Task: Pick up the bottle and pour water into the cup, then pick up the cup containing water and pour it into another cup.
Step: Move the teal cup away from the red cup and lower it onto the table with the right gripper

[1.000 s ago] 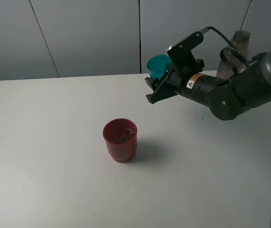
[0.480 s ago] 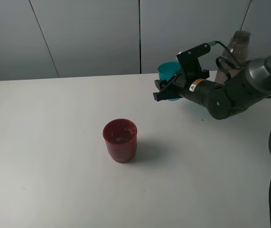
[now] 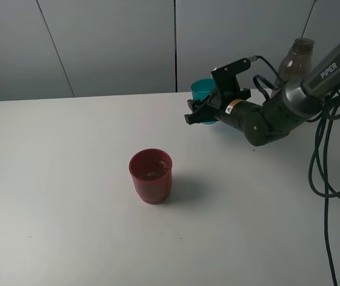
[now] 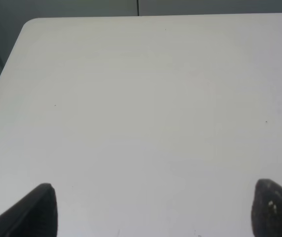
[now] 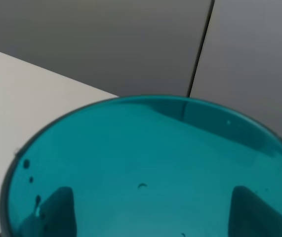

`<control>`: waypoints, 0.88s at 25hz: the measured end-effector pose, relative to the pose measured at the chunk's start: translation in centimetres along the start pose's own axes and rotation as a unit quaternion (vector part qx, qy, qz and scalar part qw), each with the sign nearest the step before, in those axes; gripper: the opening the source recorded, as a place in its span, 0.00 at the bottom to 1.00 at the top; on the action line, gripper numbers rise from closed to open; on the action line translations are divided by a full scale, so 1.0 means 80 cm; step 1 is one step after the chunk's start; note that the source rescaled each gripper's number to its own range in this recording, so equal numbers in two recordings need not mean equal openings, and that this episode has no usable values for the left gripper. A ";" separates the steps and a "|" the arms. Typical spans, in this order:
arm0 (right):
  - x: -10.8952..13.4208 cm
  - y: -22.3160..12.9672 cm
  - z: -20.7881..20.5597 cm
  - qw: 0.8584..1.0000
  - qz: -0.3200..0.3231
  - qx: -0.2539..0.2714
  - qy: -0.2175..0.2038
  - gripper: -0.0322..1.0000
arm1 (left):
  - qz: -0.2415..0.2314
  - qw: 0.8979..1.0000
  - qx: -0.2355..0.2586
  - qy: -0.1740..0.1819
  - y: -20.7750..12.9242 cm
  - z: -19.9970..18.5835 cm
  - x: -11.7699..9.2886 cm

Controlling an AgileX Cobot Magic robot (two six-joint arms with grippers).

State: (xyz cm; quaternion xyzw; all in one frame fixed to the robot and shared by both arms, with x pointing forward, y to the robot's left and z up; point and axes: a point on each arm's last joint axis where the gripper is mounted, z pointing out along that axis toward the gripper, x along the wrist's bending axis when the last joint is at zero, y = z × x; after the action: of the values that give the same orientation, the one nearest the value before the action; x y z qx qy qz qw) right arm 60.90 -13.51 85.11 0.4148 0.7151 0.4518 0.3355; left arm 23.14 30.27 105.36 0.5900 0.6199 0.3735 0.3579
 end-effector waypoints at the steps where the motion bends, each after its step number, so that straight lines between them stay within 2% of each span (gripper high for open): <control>1: 0.000 -0.002 0.000 1.000 0.000 0.002 0.000 0.10 | 0.000 1.000 0.000 0.000 0.000 0.000 0.000; 11: -0.005 -0.030 0.007 0.999 0.007 0.036 -0.004 0.10 | 0.000 1.000 0.000 0.000 0.000 0.000 0.000; 22: -0.005 -0.030 0.007 0.999 0.033 0.035 -0.006 0.10 | 0.000 1.000 0.000 0.000 0.000 0.000 0.000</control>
State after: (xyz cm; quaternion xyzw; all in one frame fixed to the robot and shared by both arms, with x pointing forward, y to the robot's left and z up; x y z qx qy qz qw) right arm 60.89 -14.25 82.77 0.4525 0.7140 0.4352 0.3099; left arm 23.14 30.27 105.36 0.5900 0.6199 0.3735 0.3579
